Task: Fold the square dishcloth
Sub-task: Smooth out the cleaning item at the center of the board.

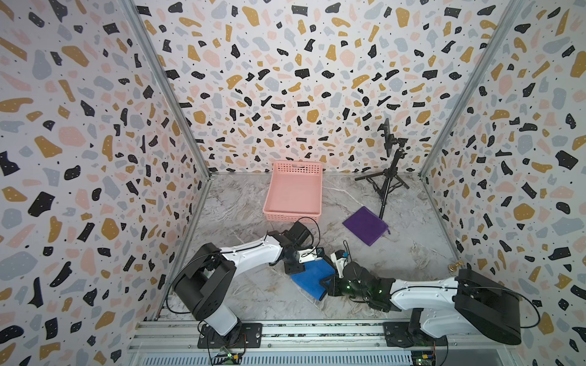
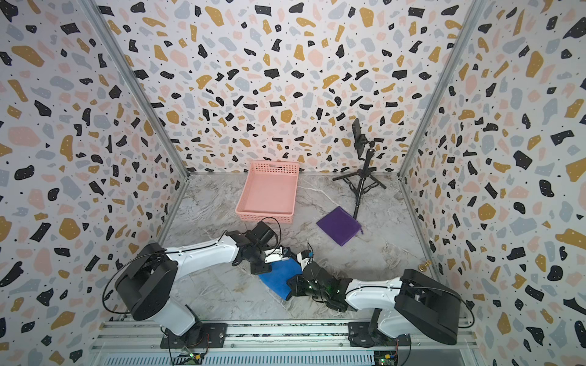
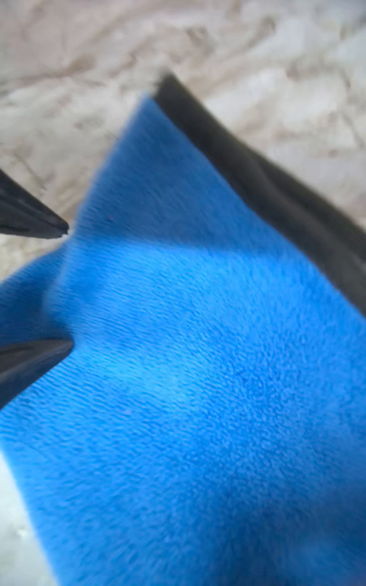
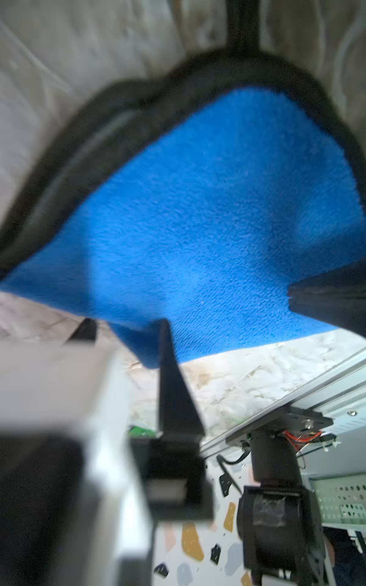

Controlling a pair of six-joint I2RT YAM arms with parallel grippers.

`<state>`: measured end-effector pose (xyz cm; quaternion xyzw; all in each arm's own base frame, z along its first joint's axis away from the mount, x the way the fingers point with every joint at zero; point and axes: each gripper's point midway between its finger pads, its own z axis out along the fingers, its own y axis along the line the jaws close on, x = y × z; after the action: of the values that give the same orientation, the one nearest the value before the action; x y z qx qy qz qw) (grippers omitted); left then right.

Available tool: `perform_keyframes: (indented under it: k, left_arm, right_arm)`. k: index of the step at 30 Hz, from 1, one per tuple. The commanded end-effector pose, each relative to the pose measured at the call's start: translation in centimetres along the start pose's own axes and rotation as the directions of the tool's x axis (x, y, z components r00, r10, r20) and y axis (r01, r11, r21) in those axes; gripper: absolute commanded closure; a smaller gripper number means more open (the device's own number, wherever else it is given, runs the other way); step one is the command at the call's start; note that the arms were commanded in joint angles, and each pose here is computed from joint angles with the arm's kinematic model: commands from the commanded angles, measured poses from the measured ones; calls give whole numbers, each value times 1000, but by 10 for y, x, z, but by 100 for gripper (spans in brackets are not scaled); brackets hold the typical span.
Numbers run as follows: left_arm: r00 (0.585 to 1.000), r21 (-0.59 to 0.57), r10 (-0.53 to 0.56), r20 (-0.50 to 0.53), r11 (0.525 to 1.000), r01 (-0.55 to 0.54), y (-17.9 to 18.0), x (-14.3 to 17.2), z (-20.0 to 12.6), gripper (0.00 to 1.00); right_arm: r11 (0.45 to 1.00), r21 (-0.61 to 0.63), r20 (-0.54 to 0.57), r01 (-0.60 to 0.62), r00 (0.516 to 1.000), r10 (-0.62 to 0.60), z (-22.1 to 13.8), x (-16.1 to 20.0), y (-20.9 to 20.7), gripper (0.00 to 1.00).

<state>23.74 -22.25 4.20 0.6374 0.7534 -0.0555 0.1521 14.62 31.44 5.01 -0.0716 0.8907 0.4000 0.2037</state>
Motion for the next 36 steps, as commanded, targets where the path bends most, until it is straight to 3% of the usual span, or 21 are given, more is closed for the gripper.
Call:
perform_keyframes:
  k: [1,6,12,15,19,26,32,36]
  left_arm:
    - [993,9,-73,89,997,72,7,-4,-30,42]
    - [962,-34,-195,191,978,205,37,8,-75,41]
    - [915,-66,-316,249,938,341,56,40,-112,38]
    - [885,-58,-368,285,915,399,60,49,-123,38]
    - [860,-57,-420,291,889,454,63,61,-129,37]
    - [830,-50,-466,306,863,503,66,77,-133,37]
    - [833,-45,-468,297,864,501,61,81,-128,37]
    - [828,-38,-468,307,864,502,57,80,-131,37]
  right_arm:
    - [1000,31,-53,2,999,0,17,13,-9,100]
    - [992,127,-59,21,998,-13,12,20,-32,100]
    - [979,63,-16,193,981,-192,-17,-3,38,94]
    - [968,75,-15,239,971,-239,-13,-10,48,93]
    - [969,73,-55,237,971,-233,11,-2,44,94]
    - [980,109,-97,163,983,-153,38,15,-1,95]
    - [974,-24,-56,225,972,-226,17,-15,58,88]
    - [968,-17,-10,252,968,-252,16,-50,69,87]
